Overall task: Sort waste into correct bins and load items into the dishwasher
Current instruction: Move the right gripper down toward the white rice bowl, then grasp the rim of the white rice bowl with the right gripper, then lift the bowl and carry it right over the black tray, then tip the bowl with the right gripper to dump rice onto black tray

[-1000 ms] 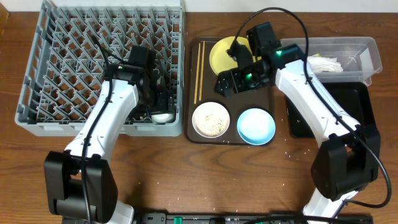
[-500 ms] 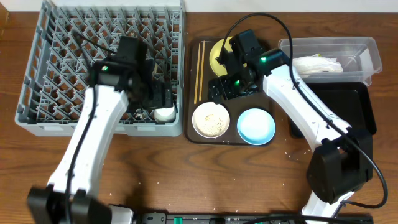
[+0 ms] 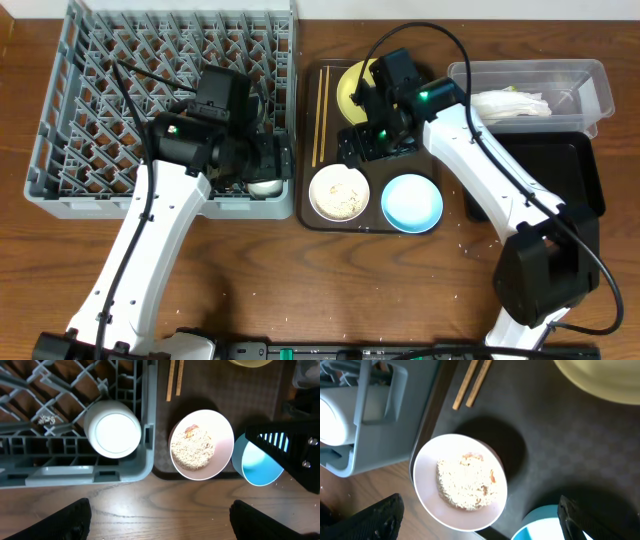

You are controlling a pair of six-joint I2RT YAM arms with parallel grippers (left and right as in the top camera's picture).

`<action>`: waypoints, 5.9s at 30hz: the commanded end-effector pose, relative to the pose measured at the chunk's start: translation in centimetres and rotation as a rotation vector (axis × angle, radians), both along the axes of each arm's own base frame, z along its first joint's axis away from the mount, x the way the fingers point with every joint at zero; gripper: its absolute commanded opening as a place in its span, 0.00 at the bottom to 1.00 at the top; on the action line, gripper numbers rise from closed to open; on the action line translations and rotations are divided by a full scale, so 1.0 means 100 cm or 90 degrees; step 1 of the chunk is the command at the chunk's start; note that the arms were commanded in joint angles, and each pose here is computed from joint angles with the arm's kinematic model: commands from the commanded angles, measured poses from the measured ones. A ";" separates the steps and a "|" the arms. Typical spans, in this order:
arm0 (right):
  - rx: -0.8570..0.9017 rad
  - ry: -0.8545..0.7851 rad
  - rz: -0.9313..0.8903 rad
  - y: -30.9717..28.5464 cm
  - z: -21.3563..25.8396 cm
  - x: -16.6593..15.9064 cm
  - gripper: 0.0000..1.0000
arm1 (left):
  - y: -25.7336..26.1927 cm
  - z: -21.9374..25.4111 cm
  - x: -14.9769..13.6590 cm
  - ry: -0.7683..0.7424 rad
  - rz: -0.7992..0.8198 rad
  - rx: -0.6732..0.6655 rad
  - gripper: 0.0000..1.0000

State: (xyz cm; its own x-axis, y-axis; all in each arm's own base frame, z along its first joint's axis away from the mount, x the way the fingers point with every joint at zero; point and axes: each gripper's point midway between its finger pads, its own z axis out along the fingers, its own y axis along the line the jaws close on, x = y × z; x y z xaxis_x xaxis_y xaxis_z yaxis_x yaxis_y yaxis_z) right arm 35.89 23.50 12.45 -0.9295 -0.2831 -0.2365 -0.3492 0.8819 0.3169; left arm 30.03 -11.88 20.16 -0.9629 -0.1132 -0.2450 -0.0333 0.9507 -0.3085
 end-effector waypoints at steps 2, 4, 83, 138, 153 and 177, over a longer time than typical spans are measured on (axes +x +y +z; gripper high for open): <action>0.005 -0.008 0.025 0.017 0.010 -0.015 0.95 | -0.001 0.008 -0.003 -0.001 0.009 -0.009 0.89; 0.005 -0.008 0.037 0.024 0.010 -0.020 0.95 | 0.001 0.011 -0.005 -0.006 0.012 -0.004 0.89; -0.257 -0.087 0.414 0.072 -0.079 -0.095 0.41 | 0.103 0.023 -0.019 -0.022 0.211 0.114 0.89; 0.121 -0.022 -0.014 -0.075 0.042 -0.005 0.01 | 0.102 0.025 -0.014 -0.033 0.212 0.112 0.89; 0.408 -0.044 -0.189 -0.190 0.045 0.012 0.01 | 0.102 0.025 -0.015 -0.033 0.212 0.111 0.89; 0.717 -0.239 -0.357 -0.314 0.053 -0.024 0.01 | 0.102 0.024 -0.015 -0.031 0.219 0.108 0.89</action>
